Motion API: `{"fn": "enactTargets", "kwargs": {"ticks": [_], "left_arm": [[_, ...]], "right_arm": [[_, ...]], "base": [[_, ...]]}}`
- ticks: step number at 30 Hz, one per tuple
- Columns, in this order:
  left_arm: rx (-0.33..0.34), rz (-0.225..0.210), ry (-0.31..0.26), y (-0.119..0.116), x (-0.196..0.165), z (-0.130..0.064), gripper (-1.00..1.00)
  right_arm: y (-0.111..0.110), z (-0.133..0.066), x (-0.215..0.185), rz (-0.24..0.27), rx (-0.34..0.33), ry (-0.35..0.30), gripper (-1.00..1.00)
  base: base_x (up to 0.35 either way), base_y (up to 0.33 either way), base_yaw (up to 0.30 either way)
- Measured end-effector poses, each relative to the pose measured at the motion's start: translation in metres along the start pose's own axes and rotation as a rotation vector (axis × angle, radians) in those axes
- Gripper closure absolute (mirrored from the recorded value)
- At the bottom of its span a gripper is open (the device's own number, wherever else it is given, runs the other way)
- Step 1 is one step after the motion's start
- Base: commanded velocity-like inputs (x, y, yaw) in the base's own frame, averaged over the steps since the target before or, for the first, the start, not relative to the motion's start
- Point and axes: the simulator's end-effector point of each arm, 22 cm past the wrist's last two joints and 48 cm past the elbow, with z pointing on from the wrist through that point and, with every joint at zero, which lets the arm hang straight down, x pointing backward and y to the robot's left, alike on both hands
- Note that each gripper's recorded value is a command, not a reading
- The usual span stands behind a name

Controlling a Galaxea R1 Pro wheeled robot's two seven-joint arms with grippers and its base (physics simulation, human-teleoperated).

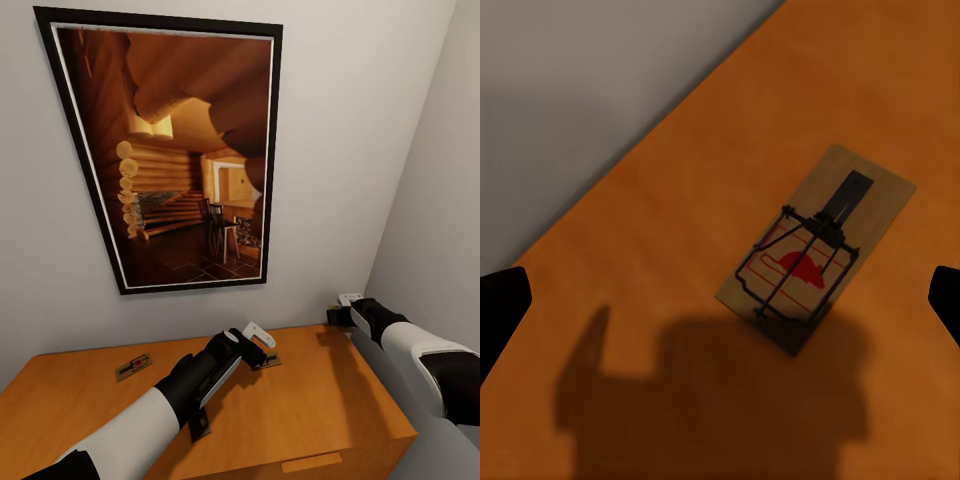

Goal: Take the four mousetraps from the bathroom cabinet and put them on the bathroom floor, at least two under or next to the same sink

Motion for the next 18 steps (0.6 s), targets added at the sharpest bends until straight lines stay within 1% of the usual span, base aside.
{"fn": "enactTargets", "kwargs": {"ticks": [2,3,5,7,9,12,14,16,18], "left_arm": [[0.0,0.0,0.0,0.0,0.0,0.0,-1.0],[0.0,0.0,0.0,0.0,0.0,0.0,-1.0],[0.0,0.0,0.0,0.0,0.0,0.0,-1.0],[0.0,0.0,0.0,0.0,0.0,0.0,-1.0],[0.0,0.0,0.0,0.0,0.0,0.0,-1.0],[0.0,0.0,0.0,0.0,0.0,0.0,-1.0],[0.0,0.001,0.001,0.0,0.0,0.0,-1.0],[0.0,0.001,0.001,0.0,0.0,0.0,-1.0],[0.0,0.001,0.001,0.0,0.0,0.0,-1.0]], "right_arm": [[0.0,0.0,-0.008,-0.005,-0.001,-0.038,1.0],[0.0,0.0,-0.015,-0.009,-0.001,-0.073,1.0],[-0.001,0.0,-0.02,-0.014,0.0,-0.106,1.0],[-0.001,0.001,-0.018,-0.016,0.001,-0.11,1.0],[-0.001,0.003,-0.013,-0.015,0.0,-0.096,1.0],[-0.001,0.004,0.008,-0.005,0.002,-0.007,1.0],[-0.001,0.003,0.031,0.008,0.003,0.094,1.0],[-0.001,0.001,0.043,0.017,0.003,0.154,1.0],[0.0,0.0,0.051,0.021,0.003,0.187,1.0]], "base": [[0.0,0.0,0.0],[0.0,0.0,0.0],[0.0,0.0,0.0],[0.0,0.0,0.0],[0.0,0.0,0.0],[0.0,0.0,0.0],[0.0,0.0,0.0],[0.0,0.0,0.0],[0.0,0.0,0.0]]}}
